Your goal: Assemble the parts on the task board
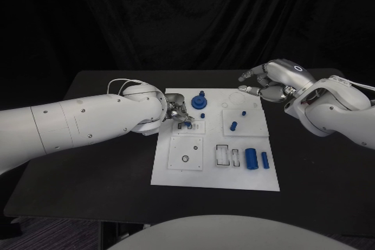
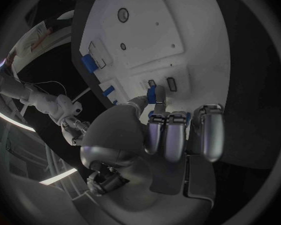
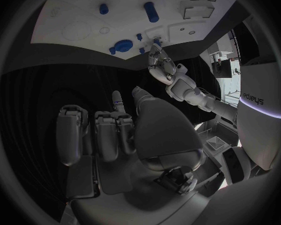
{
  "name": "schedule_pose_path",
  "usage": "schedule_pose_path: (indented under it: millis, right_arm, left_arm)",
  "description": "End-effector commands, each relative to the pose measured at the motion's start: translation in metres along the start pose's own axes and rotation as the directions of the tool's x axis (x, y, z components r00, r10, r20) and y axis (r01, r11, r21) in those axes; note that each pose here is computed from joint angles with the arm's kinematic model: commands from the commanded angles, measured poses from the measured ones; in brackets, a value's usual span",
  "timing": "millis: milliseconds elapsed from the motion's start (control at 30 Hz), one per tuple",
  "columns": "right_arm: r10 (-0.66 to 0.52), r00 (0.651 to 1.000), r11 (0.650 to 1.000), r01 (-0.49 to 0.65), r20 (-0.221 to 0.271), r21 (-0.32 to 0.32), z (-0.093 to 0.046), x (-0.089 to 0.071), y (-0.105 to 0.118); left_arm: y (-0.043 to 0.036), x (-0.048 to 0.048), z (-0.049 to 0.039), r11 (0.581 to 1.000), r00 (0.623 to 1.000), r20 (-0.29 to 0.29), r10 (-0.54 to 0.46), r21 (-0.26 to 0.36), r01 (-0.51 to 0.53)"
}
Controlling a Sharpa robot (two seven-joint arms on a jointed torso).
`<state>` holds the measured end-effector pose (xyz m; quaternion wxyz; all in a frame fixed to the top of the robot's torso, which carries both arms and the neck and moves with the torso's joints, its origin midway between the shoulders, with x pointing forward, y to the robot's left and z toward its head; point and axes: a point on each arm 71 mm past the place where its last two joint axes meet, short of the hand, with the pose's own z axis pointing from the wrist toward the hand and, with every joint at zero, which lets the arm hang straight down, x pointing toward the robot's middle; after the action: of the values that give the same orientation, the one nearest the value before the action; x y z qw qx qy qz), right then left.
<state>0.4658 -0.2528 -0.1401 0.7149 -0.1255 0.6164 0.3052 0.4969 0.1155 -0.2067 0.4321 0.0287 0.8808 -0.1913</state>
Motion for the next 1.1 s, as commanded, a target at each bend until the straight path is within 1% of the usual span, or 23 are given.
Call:
schedule_pose_path:
  millis: [33, 333, 567, 1100]
  right_arm:
    - [-0.001, 1.000, 1.000, 0.001, -0.011, 0.021, -0.001, 0.001, -0.002]
    - [-0.001, 1.000, 1.000, 0.001, -0.015, 0.030, -0.002, 0.001, -0.003]
    - [0.000, 1.000, 1.000, 0.000, -0.019, 0.031, -0.002, 0.002, -0.003]
    - [0.002, 0.999, 0.999, -0.001, -0.034, 0.040, -0.002, 0.004, -0.004]
  left_arm:
    - [-0.0020, 0.0009, 0.0004, 1.000, 1.000, 0.009, -0.013, 0.024, 0.012]
    - [0.0010, 0.0050, 0.0004, 1.000, 1.000, 0.005, -0.019, 0.023, 0.019]
    - [0.0015, 0.0081, 0.0004, 1.000, 1.000, -0.003, -0.020, 0.022, 0.020]
    - [0.0036, 0.0115, -0.0017, 0.999, 1.000, -0.010, -0.023, 0.024, 0.024]
